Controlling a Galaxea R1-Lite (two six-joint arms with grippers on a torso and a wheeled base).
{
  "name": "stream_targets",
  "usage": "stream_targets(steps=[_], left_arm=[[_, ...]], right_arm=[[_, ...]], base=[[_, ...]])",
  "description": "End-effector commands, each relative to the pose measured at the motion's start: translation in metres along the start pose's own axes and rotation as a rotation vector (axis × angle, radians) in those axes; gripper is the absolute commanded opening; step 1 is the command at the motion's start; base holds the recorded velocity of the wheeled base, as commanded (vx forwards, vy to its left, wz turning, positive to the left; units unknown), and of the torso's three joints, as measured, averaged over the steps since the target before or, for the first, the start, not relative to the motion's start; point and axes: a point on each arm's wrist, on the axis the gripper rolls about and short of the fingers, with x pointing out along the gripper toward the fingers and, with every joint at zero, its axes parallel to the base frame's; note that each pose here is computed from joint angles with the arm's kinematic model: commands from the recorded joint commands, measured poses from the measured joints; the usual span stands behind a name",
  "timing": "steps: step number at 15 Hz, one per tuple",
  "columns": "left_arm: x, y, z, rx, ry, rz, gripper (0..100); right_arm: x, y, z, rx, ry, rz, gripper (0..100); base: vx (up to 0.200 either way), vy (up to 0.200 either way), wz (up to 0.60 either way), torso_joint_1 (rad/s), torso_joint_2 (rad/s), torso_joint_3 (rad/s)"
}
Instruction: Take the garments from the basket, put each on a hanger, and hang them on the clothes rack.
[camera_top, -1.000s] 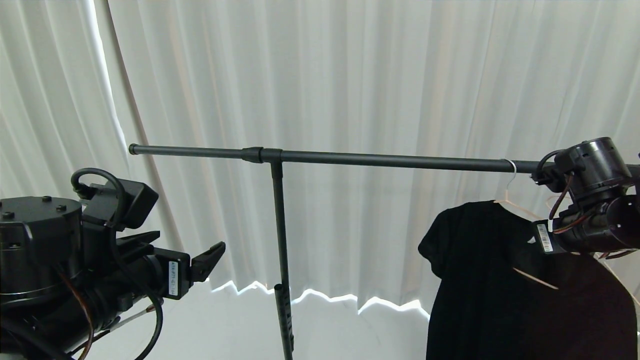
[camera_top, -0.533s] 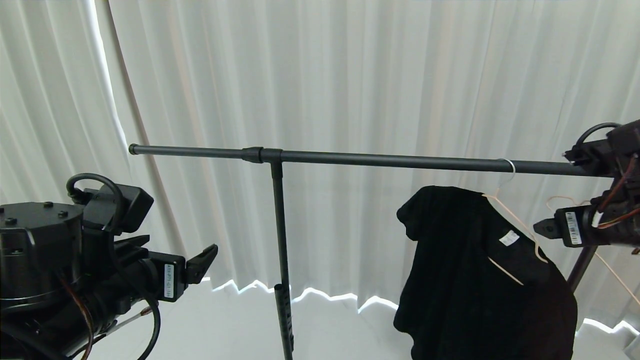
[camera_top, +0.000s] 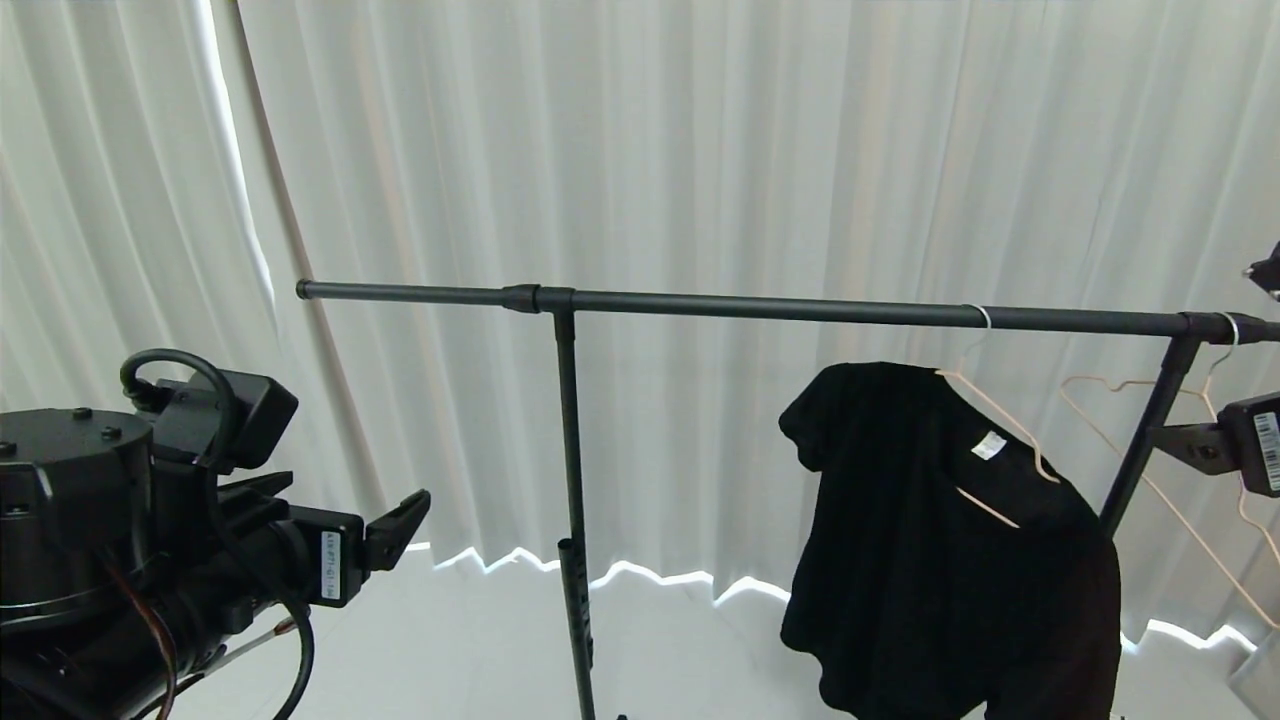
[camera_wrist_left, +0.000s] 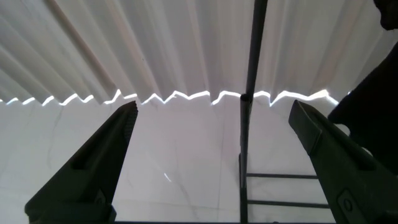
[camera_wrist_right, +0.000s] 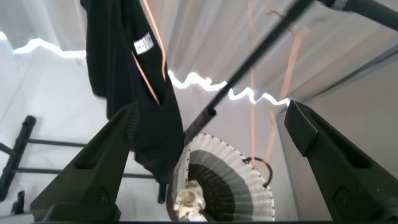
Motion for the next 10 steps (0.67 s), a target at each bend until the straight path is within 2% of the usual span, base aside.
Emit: stream_targets(steps=[1,6,10], left_arm=[[-0.0013,0.0005,0.0006,-0.002,-0.006,0.001,100],[-0.0012,0.0007,0.0006,-0.002,-0.006,0.002,100],[-0.0012,0.0007,0.0006,-0.002,-0.006,0.002,100]], right_arm=[[-0.0022,-0.0012,-0.0009,0.002,-0.007,-0.006,100],[0.0028,0.0014,-0.0012,0.022,-0.046,-0.008,100],[0.0077,-0.0018,-0.0082,0.001,-0.026,-0.039,100]], base=[[-0.200,0.000,0.00,-0.002,0.00,-0.007],[-0.200,0.000,0.00,0.003,0.00,0.002],[-0.200,0.000,0.00,0.002,0.00,0.004]])
